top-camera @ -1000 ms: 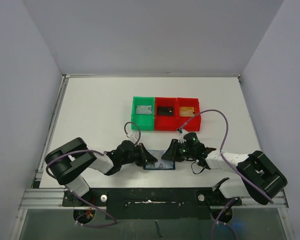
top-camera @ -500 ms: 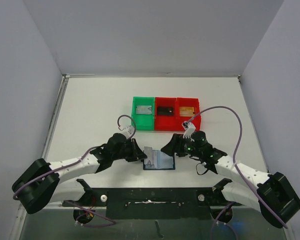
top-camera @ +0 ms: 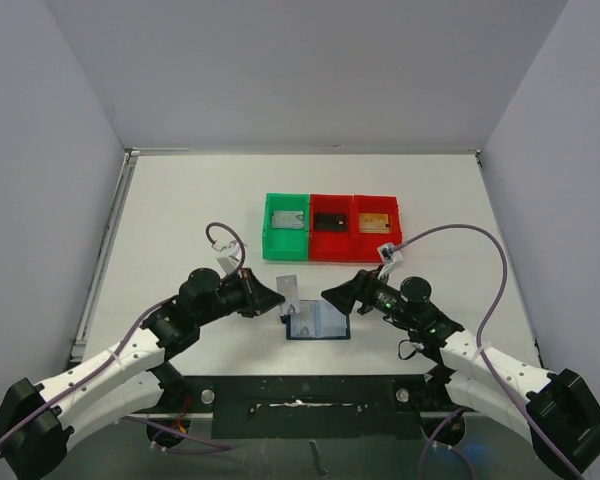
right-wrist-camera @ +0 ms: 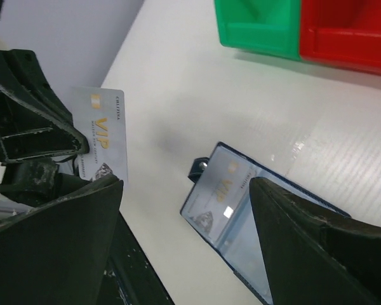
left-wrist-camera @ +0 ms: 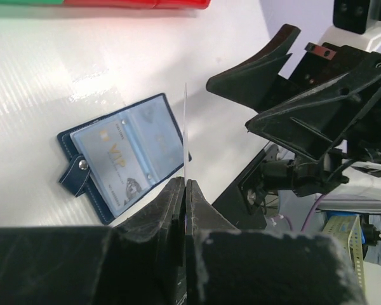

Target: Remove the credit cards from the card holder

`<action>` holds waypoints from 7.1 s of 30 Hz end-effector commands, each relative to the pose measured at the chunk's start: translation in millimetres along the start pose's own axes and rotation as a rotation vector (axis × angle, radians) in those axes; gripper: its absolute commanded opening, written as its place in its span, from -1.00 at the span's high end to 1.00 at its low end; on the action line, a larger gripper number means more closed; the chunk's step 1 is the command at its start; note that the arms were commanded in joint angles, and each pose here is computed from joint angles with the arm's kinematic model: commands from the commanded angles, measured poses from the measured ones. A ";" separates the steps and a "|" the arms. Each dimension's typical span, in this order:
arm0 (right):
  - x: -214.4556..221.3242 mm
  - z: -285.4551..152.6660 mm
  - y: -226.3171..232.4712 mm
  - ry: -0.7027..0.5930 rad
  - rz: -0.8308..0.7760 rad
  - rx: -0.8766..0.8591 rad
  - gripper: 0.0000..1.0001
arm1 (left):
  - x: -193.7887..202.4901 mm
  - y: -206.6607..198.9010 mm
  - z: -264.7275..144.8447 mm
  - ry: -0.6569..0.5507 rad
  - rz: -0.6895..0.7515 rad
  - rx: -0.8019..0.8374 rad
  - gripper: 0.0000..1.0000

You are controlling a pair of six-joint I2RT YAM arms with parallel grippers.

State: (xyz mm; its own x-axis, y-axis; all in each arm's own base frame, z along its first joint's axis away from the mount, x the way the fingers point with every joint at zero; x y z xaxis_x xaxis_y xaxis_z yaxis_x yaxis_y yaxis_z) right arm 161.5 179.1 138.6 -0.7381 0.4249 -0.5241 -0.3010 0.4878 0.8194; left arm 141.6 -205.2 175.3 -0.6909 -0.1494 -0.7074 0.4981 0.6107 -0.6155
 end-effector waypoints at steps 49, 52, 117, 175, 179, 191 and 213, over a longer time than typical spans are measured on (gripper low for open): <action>-0.3 25.7 102.7 0.300 -0.064 -0.552 1.00 | -14.5 -33.1 -26.3 -0.101 -0.012 0.237 -0.27; 3.1 19.6 101.7 0.286 -0.082 -0.512 1.00 | -14.1 -28.6 -35.2 -0.083 -0.043 0.147 -0.48; -122.6 198.0 34.9 0.265 -0.826 0.251 1.00 | -159.4 97.0 -74.2 -0.433 -0.142 -0.509 -0.51; -124.6 227.3 -4.8 0.269 -1.747 0.267 1.00 | -147.1 63.0 -120.8 -0.570 0.008 -0.539 -0.51; -120.1 234.5 -7.2 0.269 -1.763 0.285 1.00 | -147.7 54.6 -136.9 -0.674 0.015 -0.566 -0.50; -105.1 238.6 -15.6 0.355 -1.736 0.288 0.54 | -146.2 54.7 -135.7 -0.663 0.011 -0.560 -0.51; -150.3 169.4 77.7 -0.117 -1.144 0.201 -0.26 | -139.8 47.8 -104.7 -0.501 -0.016 -0.321 -0.51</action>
State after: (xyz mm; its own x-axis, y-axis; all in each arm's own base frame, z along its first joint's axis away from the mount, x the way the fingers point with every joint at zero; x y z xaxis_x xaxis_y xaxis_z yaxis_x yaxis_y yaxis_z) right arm 367.2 294.6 168.1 0.0215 -0.6293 -0.7768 -0.7377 0.5144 -0.4372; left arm 203.5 -60.9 268.3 -0.3085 -0.4758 -0.8237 0.1133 0.8413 -0.5285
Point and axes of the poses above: each gripper's point midway between its finger pads, its own z axis out along the fingers, its own y axis along the line the jaws close on, x = y × z, the point moved 7 cm from there along -z, back along the fingers, and after that the axes turned 13 degrees about z, right-handed, at the moved point
